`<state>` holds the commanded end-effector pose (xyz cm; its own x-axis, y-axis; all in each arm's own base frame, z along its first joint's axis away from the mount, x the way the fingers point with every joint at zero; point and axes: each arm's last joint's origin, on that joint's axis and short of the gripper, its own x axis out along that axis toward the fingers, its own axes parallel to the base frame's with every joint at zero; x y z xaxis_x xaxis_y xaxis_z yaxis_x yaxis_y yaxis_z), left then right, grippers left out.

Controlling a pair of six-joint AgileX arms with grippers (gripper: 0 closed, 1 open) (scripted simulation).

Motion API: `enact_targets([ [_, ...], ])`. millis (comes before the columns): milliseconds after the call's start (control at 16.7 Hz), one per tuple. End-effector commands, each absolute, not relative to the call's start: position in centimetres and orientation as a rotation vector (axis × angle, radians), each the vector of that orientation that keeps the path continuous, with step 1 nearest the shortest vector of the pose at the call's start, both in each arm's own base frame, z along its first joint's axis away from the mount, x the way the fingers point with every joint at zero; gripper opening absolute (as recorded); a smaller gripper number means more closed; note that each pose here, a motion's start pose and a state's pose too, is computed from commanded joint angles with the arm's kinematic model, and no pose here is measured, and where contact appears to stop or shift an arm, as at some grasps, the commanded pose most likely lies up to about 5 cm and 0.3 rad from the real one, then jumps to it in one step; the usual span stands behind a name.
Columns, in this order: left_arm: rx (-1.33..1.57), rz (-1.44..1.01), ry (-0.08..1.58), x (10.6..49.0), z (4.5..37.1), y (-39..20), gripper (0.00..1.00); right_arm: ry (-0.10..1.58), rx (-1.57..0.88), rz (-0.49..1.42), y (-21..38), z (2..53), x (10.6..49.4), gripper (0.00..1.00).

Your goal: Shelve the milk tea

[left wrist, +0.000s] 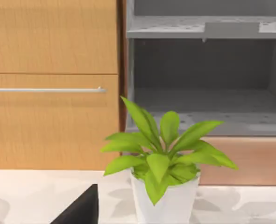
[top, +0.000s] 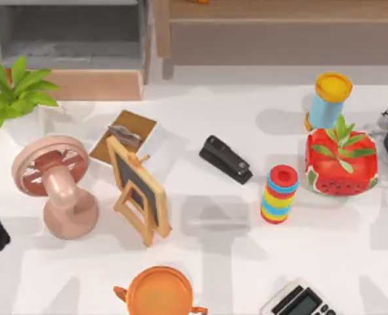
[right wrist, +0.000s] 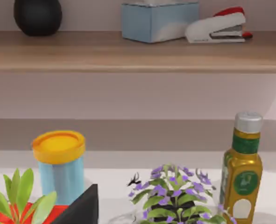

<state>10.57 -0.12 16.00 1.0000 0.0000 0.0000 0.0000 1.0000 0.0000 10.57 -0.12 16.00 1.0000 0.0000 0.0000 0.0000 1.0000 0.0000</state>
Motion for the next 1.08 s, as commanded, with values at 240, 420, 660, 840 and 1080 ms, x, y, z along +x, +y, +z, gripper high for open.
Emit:
enact_targets([
  [240, 0.0, 0.0, 0.0, 10.6, 16.0, -0.1, 1.0, -0.011, 0.0, 0.004, -0.2, 16.4, 10.7, 1.0],
  [420, 0.0, 0.0, 0.0, 10.6, 16.0, -0.1, 1.0, -0.039, -0.003, 0.011, -0.6, 17.8, 11.4, 1.0],
  [660, 0.0, 0.0, 0.0, 10.6, 16.0, -0.1, 1.0, -0.055, -0.015, 0.013, -2.0, 19.7, 13.7, 1.0],
  [840, 0.0, 0.0, 0.0, 10.6, 16.0, -0.1, 1.0, -0.046, -0.024, 0.005, -4.1, 20.3, 16.5, 1.0],
  [1080, 0.0, 0.0, 0.0, 10.6, 16.0, -0.1, 1.0, -0.019, -0.026, -0.011, -8.5, 18.8, 20.3, 1.0],
])
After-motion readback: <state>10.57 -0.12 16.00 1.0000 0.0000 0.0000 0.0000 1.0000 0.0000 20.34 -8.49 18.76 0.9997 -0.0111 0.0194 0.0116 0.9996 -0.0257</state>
